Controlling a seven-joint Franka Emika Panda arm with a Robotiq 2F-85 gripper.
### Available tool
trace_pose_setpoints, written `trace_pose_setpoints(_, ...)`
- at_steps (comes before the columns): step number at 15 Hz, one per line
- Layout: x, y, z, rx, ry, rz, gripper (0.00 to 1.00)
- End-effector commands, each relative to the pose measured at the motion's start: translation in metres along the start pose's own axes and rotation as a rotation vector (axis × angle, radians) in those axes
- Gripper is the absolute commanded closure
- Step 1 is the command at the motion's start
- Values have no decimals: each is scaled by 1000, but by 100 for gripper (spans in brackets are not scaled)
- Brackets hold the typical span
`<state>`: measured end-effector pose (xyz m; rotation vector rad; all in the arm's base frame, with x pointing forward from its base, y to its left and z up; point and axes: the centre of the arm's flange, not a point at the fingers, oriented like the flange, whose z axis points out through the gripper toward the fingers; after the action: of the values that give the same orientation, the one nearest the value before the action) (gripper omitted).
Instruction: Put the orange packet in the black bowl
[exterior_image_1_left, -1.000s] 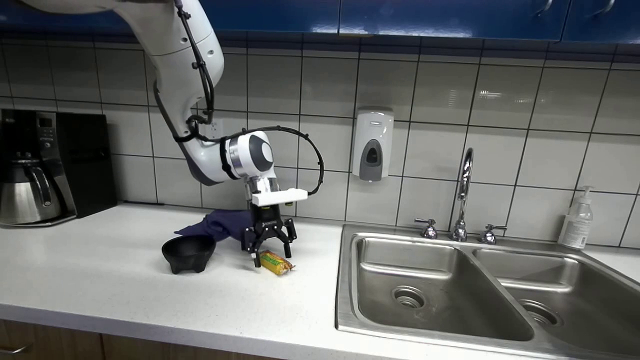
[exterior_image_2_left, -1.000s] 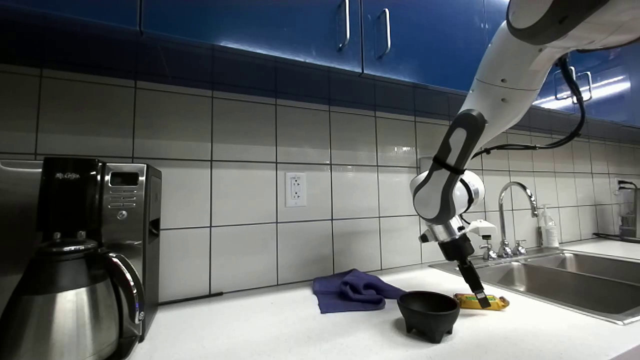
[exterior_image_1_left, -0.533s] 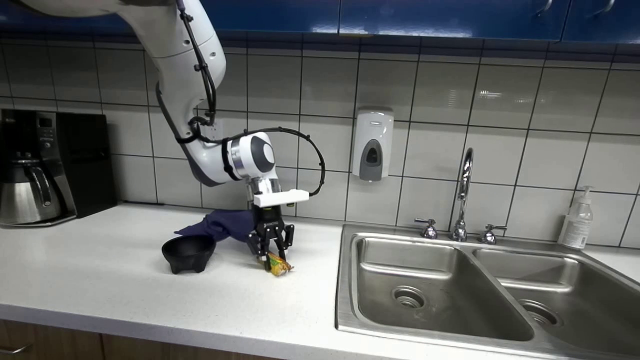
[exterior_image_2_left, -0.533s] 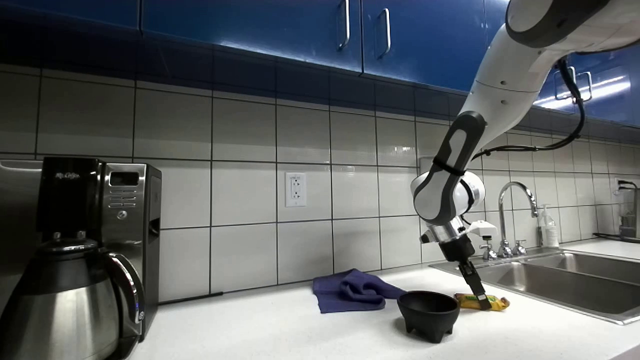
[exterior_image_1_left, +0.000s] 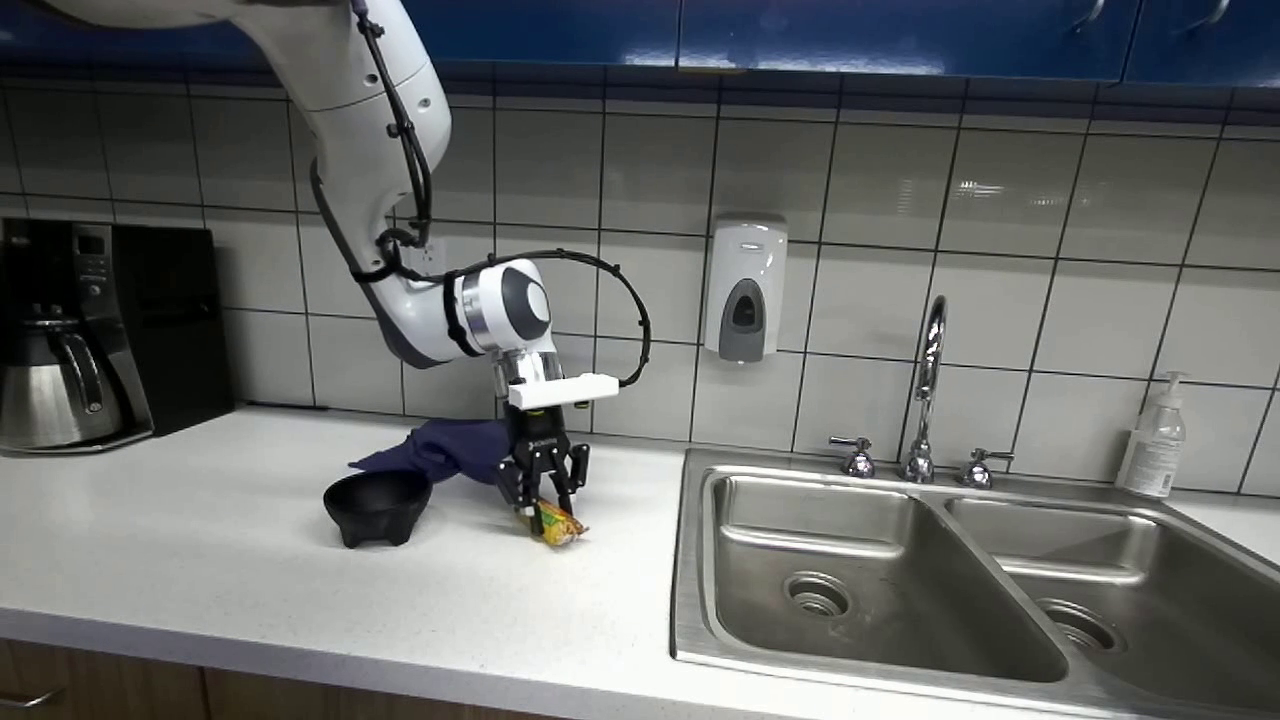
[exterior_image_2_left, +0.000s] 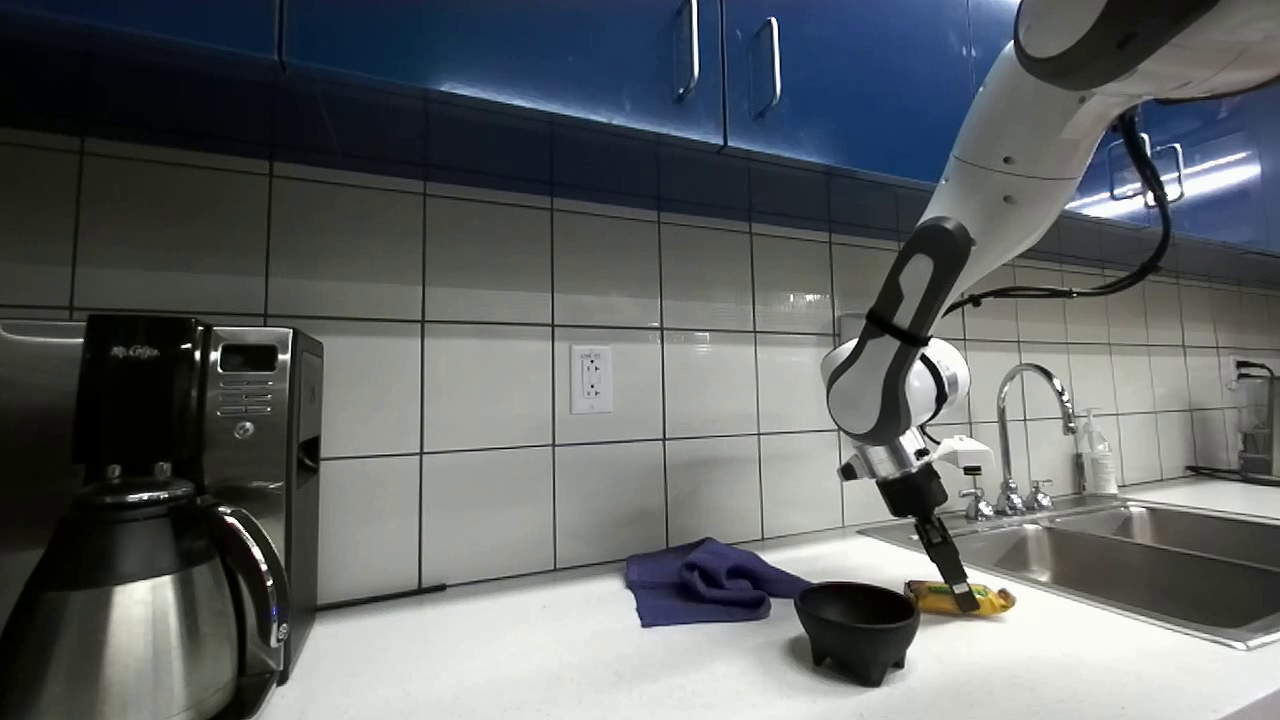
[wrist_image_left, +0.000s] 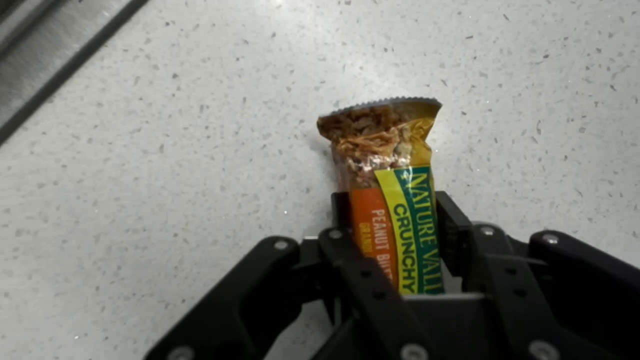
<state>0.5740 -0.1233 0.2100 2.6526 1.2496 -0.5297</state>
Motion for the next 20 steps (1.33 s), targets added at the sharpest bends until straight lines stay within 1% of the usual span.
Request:
trace_pose_setpoints(1, -17, -10, -24, -47, 34, -31, 82)
trace_pose_setpoints(5, -25, -20, -44, -69, 65, -25, 82)
trace_pose_setpoints(9, -30, -39, -61, -89, 94, -35, 82)
trace_pose_setpoints(20, -18, -90, -89, -145, 144, -121, 82)
